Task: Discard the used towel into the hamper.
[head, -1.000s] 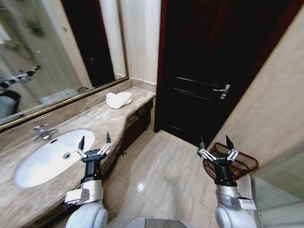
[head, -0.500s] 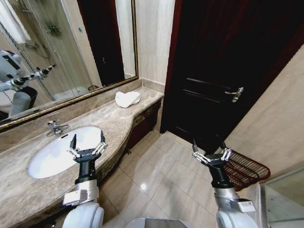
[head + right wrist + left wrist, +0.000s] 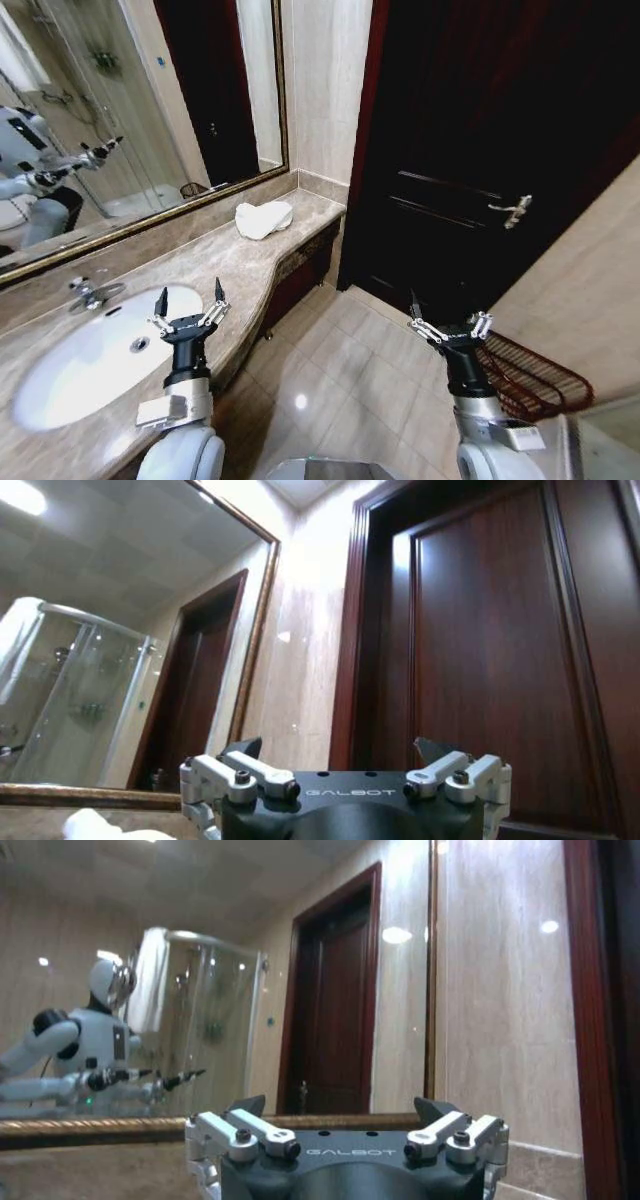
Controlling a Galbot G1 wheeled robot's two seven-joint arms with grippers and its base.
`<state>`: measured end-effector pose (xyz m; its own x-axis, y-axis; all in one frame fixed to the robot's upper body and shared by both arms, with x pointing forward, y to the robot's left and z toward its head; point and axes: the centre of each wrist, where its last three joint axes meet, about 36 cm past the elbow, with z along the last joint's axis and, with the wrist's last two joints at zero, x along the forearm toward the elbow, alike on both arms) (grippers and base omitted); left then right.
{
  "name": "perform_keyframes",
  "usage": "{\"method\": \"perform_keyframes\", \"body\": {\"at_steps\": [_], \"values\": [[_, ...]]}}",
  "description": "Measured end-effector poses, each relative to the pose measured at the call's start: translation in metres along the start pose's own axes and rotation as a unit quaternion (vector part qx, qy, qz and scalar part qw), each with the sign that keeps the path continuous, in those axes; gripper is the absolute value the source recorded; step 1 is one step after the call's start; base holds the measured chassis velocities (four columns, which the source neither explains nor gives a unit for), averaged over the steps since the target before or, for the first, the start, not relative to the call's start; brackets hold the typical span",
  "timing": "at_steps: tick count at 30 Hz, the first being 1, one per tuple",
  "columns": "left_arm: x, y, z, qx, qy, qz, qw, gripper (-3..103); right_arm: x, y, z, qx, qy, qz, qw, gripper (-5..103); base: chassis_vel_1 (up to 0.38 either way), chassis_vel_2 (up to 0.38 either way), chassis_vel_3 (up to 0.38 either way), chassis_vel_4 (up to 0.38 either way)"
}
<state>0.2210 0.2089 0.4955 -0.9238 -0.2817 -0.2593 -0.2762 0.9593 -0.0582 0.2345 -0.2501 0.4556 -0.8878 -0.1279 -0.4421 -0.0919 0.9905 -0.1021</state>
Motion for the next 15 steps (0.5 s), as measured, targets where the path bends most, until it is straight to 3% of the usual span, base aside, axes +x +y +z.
{"method": "perform_keyframes", "body": {"at_steps": [9,15], "values": [[-0.0018,0.001,-0.0018,0.014,0.015,0.0,0.9998,100,-0.0034,0.0026,0.0052,-0.009,-0.014,-0.002,1.0,100,-0.213,0.203,0.206,-0.204],[-0.0006,0.0016,-0.0002,0.013,0.02,0.013,0.9996,99,-0.0023,0.0037,0.0088,-0.012,-0.023,-0.004,1.0,100,-0.067,0.101,0.069,-0.054]]}}
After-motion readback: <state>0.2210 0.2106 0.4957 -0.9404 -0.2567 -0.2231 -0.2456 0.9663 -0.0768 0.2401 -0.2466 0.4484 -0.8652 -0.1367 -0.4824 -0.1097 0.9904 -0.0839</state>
